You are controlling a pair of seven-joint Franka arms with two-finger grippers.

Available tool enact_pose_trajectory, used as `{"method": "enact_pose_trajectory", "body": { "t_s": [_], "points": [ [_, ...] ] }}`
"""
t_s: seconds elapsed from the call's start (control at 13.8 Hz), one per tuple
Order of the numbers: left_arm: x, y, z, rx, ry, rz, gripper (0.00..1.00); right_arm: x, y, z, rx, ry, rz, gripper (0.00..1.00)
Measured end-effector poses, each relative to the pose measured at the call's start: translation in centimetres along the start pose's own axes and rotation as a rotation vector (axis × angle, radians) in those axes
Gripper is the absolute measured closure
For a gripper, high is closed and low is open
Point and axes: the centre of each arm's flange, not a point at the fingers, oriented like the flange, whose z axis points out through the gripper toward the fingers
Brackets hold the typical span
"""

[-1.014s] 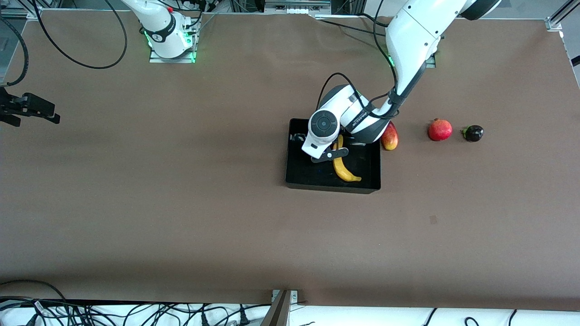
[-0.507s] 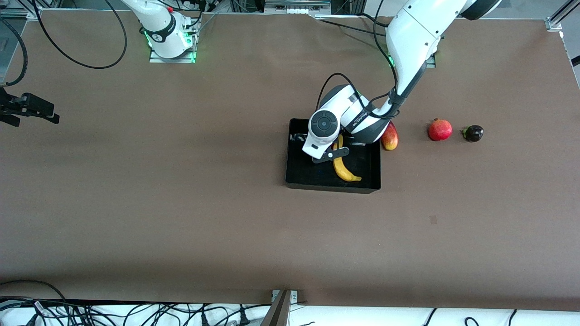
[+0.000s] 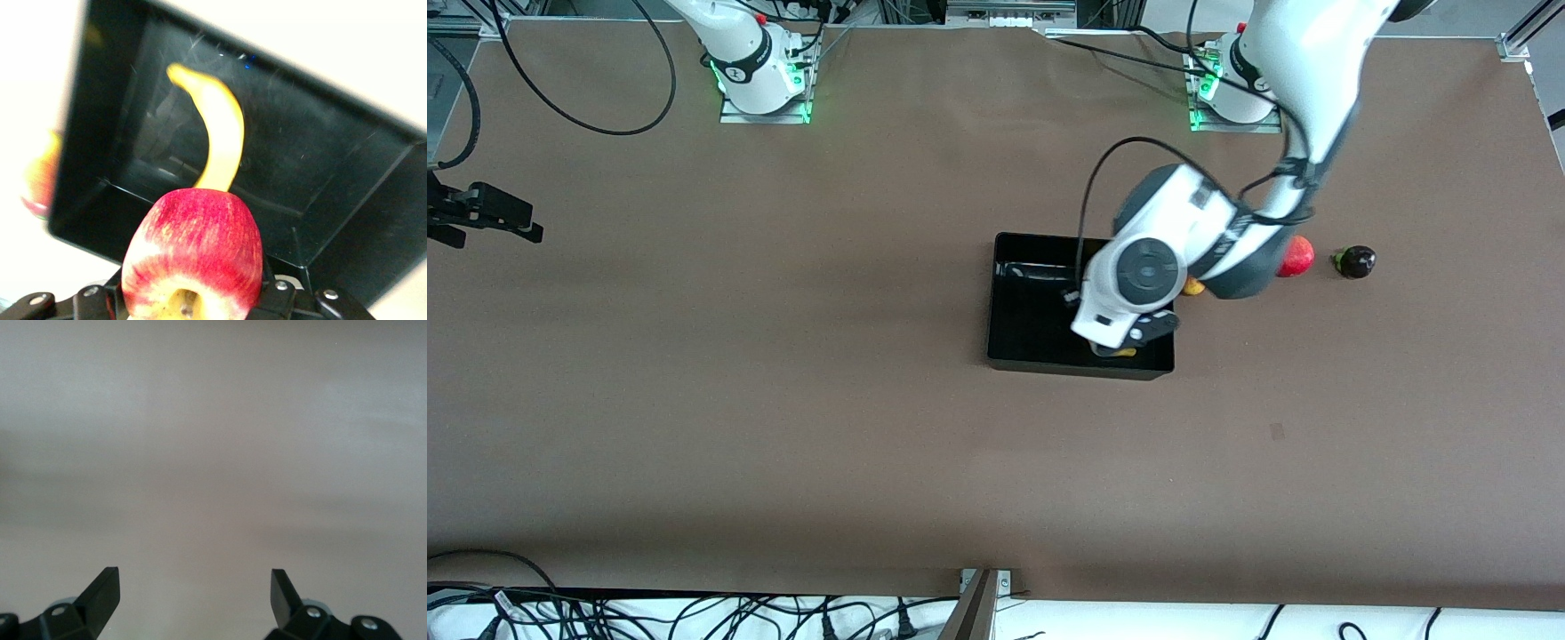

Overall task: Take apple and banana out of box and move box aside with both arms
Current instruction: 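Lift the apple out with the left gripper and set it on the table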

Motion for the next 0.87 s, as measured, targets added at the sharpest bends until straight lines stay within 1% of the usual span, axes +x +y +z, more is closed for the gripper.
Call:
{"method": "enact_pose_trajectory", "body": {
  "t_s": [0.14,0.29,0.36,0.58,0.72,0.87],
  "points": [
    [2.5,-4.0,-3.9,-0.028,0.017,0.037,0.32,0.0,0.0,0.0,0.0,0.0,0.0,0.0],
    [5.6,-8.4,-5.8,-0.039,0.017,0.085,0.32,0.0,0.0,0.0,0.0,0.0,0.0,0.0],
    [7.3,-10.8,-6.1,-0.035,0.018,0.126,0.32,0.0,0.0,0.0,0.0,0.0,0.0,0.0],
    [13.6,-19.1,-6.1,0.021,0.064,0.268,0.32,0.0,0.0,0.0,0.0,0.0,0.001,0.0],
    [17.5,-23.3,-5.8,-0.002,0.136,0.317,0.32,0.0,0.0,0.0,0.0,0.0,0.001,0.0],
    [20.9,-25.5,-4.0,-0.022,0.211,0.314,0.32,0.0,0.0,0.0,0.0,0.0,0.001,0.0]
  ]
}}
